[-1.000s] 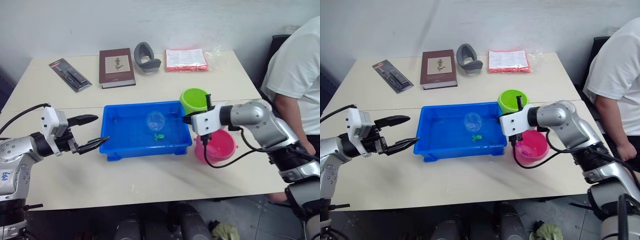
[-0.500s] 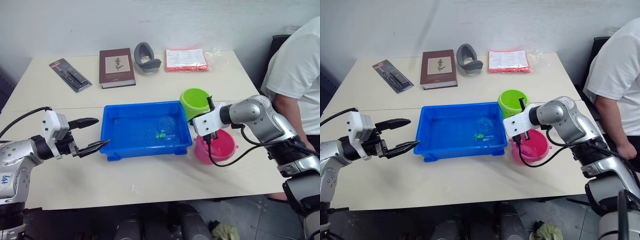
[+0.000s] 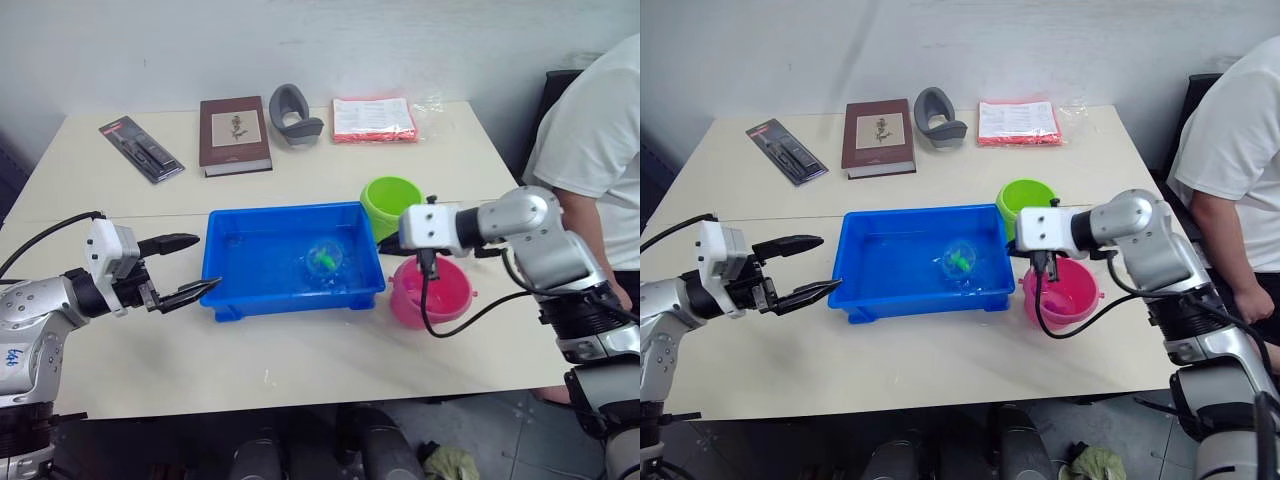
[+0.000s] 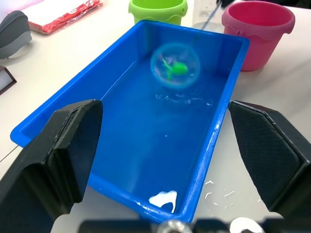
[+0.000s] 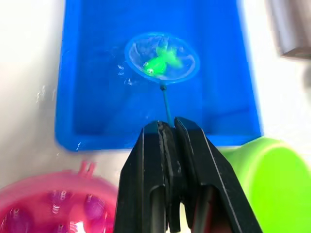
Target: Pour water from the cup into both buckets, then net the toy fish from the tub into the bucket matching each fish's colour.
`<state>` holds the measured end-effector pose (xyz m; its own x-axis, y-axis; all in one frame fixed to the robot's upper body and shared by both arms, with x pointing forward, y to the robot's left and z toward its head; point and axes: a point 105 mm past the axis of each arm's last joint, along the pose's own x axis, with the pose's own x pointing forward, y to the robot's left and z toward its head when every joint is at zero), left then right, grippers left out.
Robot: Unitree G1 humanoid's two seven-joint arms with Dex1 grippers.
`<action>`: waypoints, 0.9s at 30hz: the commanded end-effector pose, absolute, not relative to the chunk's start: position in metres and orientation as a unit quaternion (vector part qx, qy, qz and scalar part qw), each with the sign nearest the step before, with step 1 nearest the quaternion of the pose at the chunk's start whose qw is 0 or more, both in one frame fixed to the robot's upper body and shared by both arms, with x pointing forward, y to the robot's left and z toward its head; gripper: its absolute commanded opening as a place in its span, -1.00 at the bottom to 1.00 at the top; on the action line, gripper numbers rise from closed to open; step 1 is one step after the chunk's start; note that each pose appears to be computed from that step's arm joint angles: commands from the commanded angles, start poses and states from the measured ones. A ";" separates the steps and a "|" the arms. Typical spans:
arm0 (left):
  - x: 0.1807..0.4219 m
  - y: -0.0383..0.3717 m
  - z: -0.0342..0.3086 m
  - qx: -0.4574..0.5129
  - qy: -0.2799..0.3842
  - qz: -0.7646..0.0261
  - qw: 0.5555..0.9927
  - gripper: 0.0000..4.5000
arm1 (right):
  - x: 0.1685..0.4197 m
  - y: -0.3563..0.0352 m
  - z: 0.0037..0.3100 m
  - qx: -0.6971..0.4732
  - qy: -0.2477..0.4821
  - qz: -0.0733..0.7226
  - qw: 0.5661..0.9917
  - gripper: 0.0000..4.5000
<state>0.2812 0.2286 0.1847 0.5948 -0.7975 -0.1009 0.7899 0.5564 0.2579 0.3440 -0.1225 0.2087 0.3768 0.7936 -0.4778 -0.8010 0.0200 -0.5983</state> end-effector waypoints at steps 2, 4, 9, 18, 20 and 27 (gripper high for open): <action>0.284 0.223 0.194 0.141 -0.043 -0.450 0.881 0.98 | 0.336 -0.138 0.243 -0.291 -0.030 0.559 0.776 -1.00; 0.286 0.221 0.194 0.139 -0.044 -0.452 0.880 0.98 | 0.336 -0.151 0.245 -0.280 -0.027 0.552 0.785 -1.00; 0.290 0.219 0.192 0.138 -0.047 -0.458 0.877 0.98 | 0.342 -0.187 0.260 -0.286 -0.045 0.493 0.820 -1.00; 0.299 0.199 0.196 0.122 -0.075 -0.481 0.865 0.98 | 0.367 -0.254 0.263 -0.514 -0.134 0.298 0.793 -1.00; 0.299 0.197 0.197 0.123 -0.077 -0.484 0.863 0.98 | 0.370 -0.258 0.260 -0.554 -0.147 0.276 0.772 -1.00; 0.308 0.191 0.203 0.123 -0.108 -0.469 0.868 0.98 | 0.375 -0.233 0.251 -0.699 -0.207 0.259 0.634 -1.00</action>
